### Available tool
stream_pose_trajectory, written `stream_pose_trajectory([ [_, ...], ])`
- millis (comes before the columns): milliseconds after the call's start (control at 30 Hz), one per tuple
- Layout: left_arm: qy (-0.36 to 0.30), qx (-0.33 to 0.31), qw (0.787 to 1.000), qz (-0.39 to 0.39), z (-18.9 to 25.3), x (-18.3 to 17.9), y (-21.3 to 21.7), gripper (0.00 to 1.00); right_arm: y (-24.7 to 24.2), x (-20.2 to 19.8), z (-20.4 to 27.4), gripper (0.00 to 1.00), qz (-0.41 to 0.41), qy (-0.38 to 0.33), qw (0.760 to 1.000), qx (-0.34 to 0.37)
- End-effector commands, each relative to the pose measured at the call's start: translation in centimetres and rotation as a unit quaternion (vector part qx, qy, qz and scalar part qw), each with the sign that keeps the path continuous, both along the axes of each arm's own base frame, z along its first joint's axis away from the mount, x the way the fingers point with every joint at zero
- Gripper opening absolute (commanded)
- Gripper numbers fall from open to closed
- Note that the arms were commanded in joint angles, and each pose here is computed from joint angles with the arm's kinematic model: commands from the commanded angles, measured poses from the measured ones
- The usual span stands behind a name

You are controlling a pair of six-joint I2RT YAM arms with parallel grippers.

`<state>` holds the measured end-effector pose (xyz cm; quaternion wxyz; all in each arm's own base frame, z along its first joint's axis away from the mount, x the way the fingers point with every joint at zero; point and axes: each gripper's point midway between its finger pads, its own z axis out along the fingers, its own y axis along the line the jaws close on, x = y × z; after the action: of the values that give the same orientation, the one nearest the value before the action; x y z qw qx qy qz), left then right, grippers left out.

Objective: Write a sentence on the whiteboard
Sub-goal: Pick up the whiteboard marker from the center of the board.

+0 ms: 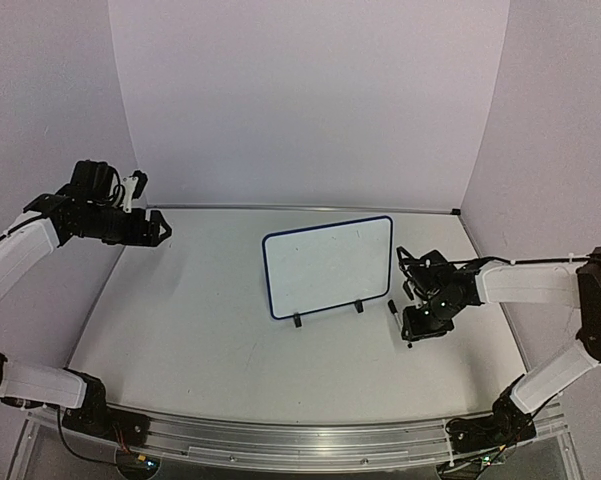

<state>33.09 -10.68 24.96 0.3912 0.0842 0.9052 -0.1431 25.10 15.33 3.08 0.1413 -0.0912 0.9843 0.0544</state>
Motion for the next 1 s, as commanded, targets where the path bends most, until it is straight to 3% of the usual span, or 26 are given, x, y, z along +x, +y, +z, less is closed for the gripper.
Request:
stream_pose_trajectory([
  [0,-0.046,0.011,0.999,-0.002,0.9,1.0,0.2,0.93,0.5,0.6,0.3,0.38,0.003,0.010,1.000,-0.001],
  [967,-0.028,0.018,0.999,-0.013,-0.4,1.1,0.0,0.94,-0.1,1.3,-2.9,0.17,-0.018,0.024,0.999,-0.035],
])
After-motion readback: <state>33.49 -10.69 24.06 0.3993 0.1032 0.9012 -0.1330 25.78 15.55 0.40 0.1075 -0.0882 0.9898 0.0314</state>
